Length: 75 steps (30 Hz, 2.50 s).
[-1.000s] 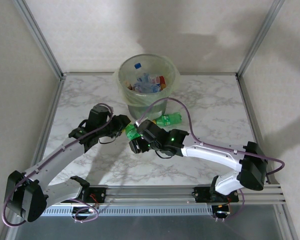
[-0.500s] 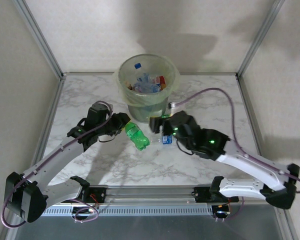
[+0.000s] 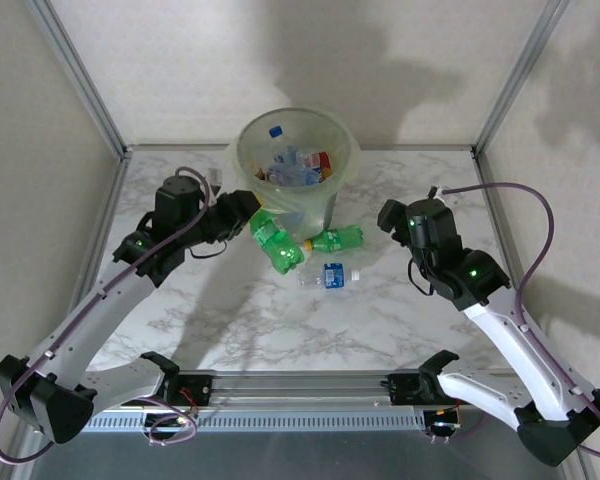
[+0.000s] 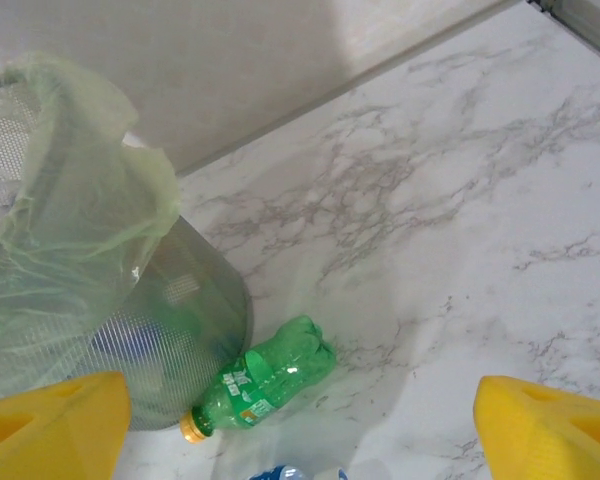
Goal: Put the plastic bottles in the bin
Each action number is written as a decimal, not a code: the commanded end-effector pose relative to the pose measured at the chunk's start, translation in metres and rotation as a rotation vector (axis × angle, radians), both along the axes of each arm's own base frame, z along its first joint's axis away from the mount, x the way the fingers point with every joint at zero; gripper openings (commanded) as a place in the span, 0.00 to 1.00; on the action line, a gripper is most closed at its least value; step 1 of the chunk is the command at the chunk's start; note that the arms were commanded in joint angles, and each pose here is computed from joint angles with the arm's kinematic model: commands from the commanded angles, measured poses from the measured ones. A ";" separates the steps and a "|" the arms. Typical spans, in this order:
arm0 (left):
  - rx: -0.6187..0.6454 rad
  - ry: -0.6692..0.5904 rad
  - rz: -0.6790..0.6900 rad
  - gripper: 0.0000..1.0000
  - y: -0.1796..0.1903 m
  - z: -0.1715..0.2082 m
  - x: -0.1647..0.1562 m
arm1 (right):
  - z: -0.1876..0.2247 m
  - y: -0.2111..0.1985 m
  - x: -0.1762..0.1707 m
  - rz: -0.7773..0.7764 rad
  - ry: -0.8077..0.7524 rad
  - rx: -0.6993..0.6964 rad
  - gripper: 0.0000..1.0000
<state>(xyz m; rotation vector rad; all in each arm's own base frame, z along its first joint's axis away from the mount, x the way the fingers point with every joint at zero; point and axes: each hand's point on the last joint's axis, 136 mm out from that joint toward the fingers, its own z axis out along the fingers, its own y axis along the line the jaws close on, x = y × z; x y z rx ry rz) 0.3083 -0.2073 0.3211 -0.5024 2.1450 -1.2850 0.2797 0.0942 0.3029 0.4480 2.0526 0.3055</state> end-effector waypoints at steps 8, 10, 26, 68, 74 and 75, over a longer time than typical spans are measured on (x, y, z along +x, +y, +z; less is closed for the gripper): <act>-0.007 -0.212 0.031 0.25 -0.011 0.110 0.066 | -0.015 0.006 -0.006 0.030 0.046 0.065 0.89; -0.010 -0.244 0.056 0.25 -0.011 0.128 0.084 | -0.016 0.005 -0.007 0.030 0.048 0.069 0.89; 0.012 -0.239 0.259 0.24 -0.022 0.113 0.220 | -0.025 0.007 -0.011 0.051 0.060 0.076 0.89; 0.131 -0.254 0.264 0.41 -0.053 0.095 0.235 | -0.031 0.012 -0.010 0.073 0.069 0.084 0.88; 0.087 -0.174 0.116 0.29 -0.105 0.063 0.229 | -0.029 0.010 -0.013 0.071 0.069 0.087 0.86; 0.094 -0.166 0.102 0.29 -0.111 0.057 0.227 | -0.030 0.009 -0.014 0.069 0.071 0.084 0.86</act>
